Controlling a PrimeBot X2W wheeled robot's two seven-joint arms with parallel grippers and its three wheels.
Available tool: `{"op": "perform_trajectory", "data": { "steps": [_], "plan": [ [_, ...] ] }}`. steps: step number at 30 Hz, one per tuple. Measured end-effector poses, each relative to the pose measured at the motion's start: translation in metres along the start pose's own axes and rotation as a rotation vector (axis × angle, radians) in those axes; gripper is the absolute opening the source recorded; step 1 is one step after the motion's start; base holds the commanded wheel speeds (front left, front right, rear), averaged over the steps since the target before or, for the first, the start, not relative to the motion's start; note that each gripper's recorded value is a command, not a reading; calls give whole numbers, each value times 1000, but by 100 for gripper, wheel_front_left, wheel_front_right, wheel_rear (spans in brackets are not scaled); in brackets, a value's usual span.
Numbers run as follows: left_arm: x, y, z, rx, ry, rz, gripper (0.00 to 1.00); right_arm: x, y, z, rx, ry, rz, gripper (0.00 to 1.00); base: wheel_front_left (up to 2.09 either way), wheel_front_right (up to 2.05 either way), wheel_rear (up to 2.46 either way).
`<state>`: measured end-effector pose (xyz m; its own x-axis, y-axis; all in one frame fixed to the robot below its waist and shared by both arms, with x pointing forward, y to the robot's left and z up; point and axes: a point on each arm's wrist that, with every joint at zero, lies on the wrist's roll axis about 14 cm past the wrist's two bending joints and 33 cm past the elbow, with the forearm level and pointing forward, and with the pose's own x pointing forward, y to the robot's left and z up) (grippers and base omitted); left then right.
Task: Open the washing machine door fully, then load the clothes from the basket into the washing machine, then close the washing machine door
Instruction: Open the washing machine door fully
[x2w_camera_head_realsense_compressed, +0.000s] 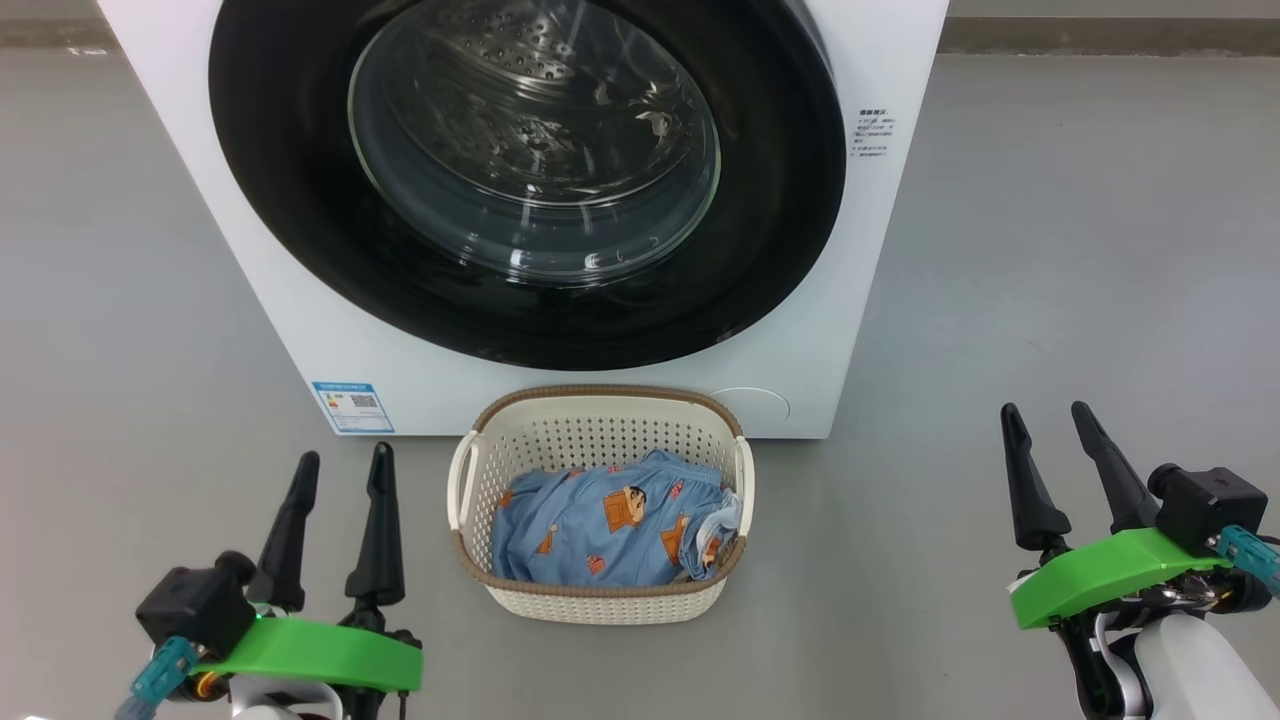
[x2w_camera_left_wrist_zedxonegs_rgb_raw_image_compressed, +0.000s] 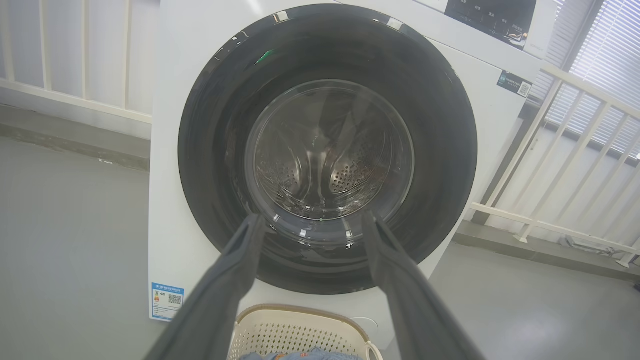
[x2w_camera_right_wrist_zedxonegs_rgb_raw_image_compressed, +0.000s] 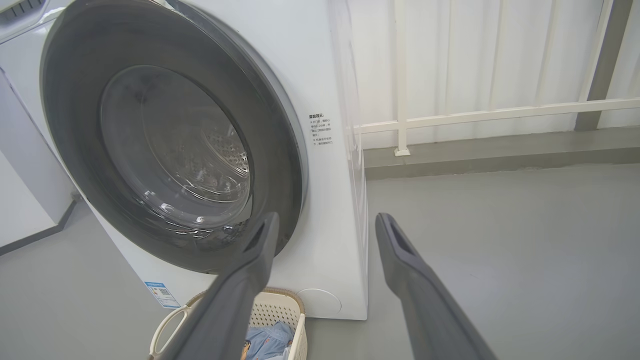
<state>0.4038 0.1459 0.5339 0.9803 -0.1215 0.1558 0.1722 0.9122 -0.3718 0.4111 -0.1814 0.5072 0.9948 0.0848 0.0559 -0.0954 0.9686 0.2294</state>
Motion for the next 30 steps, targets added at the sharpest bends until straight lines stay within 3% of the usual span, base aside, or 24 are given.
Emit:
{"op": "perform_trajectory", "data": {
  "steps": [29, 30],
  "plan": [
    [3, 11, -12, 0, 32, 26, 100, 15, -7, -2, -7, 6, -10, 100, 0, 0, 0],
    [3, 11, -13, 0, 34, 26, 100, 16, -8, -2, -5, 8, -12, 96, 0, 0, 0]
  ]
}}
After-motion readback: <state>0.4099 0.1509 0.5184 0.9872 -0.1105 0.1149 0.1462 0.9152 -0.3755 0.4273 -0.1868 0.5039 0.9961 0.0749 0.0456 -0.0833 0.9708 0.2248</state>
